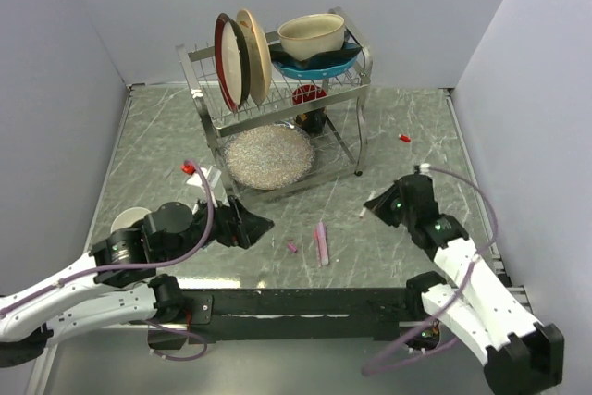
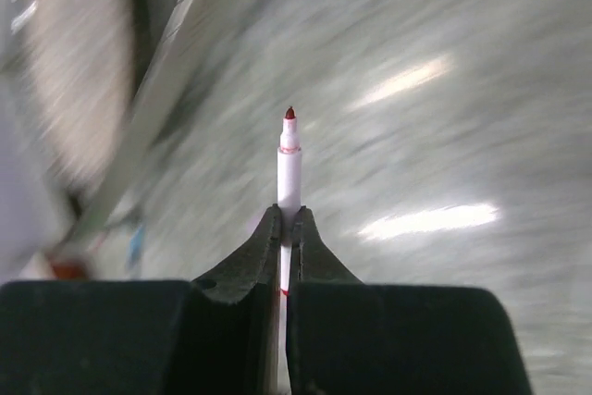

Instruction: Insert the pens into the pen caps

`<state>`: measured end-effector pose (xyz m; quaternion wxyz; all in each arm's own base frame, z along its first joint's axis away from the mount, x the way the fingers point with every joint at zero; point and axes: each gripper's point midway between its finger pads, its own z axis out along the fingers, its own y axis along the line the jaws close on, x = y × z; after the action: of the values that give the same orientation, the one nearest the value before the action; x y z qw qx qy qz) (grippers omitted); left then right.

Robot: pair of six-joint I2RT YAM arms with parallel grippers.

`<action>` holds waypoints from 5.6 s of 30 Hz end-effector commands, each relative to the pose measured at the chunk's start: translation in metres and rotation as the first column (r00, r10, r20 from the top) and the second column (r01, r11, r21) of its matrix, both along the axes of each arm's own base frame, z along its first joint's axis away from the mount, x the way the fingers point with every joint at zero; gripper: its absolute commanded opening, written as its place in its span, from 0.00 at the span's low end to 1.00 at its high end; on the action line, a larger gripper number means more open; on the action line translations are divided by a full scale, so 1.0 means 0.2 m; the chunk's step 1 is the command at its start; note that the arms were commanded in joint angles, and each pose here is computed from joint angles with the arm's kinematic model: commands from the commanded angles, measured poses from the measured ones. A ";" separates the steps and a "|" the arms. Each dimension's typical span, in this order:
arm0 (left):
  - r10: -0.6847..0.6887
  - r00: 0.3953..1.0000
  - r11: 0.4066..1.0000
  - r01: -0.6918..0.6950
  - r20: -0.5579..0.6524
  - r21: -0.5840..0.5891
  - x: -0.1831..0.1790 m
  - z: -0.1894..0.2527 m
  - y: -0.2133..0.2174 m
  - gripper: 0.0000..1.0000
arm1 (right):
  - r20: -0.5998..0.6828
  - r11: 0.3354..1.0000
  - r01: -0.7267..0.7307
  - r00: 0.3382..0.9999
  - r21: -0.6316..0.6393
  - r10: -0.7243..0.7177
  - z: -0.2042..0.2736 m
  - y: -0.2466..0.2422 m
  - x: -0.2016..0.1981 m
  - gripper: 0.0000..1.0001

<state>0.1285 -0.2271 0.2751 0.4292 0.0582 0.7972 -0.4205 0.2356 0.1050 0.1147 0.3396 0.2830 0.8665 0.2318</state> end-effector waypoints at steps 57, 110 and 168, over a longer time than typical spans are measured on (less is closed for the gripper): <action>-0.371 0.929 0.886 0.353 -0.002 -0.302 -0.16 0.15 -0.53 0.29 | 0.651 0.706 -0.633 0.687 0.318 0.324 1.12 0.82 -0.51 0.00; -0.032 0.955 0.997 0.010 0.296 0.076 0.02 0.00 0.18 0.01 | 0.319 0.886 0.271 0.936 -0.376 -0.151 0.78 -0.57 0.67 0.65; 0.074 0.948 0.992 -0.102 0.309 0.075 0.09 0.01 0.27 0.01 | -0.320 0.917 -0.269 0.932 -0.293 0.171 -0.46 -0.72 1.36 0.50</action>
<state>0.1428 -0.1757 0.2735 0.5546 0.1147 0.7456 -0.3513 0.5452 -0.0524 0.0247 0.2796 0.1611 0.9433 0.0779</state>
